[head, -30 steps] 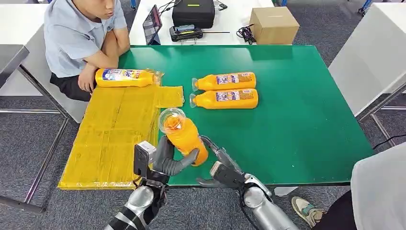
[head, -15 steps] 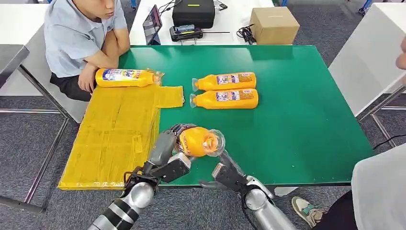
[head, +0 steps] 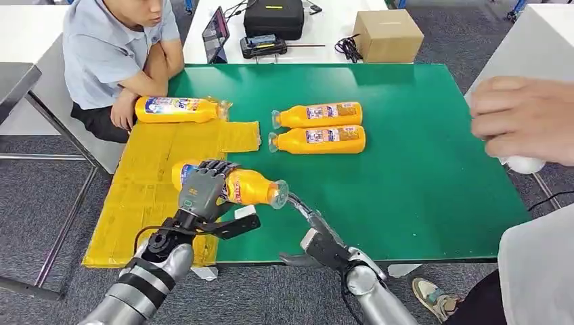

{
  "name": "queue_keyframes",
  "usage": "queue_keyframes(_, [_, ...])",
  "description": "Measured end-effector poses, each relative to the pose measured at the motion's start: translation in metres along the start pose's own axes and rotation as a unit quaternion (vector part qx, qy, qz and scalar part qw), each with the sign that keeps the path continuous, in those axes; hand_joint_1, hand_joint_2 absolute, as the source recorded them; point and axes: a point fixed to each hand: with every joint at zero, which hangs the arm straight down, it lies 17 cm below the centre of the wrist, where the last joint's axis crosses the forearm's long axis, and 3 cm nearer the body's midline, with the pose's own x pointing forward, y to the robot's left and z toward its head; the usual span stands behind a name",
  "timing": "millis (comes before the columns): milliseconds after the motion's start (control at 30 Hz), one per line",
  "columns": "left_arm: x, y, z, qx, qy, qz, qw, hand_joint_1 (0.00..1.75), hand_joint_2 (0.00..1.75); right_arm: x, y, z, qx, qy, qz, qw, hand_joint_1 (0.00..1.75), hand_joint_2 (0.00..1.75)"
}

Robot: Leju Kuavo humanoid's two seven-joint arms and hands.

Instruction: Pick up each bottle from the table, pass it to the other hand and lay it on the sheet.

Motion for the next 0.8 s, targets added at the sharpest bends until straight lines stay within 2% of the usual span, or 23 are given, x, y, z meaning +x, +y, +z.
queue_keyframes(133, [-0.018,-0.010,-0.001,-0.023,0.020,-0.029,0.999,1.75,1.75,0.002,0.000,-0.002,0.002,-0.003,-0.001,1.000,0.00,1.75])
queue_keyframes(333, [-0.064,-0.031,-0.001,-0.075,0.049,-0.125,0.988,1.75,1.75,0.009,-0.001,-0.011,0.006,-0.013,-0.003,1.000,0.00,1.75])
queue_keyframes(500, [-0.097,-0.055,0.012,-0.133,0.071,-0.186,0.971,1.75,1.75,0.012,-0.002,-0.017,0.010,-0.018,-0.005,1.000,0.00,1.75])
queue_keyframes(800, [-0.118,-0.060,0.013,-0.160,0.083,-0.225,0.958,1.75,1.75,0.014,-0.004,-0.024,0.011,-0.020,-0.005,1.000,0.00,1.75])
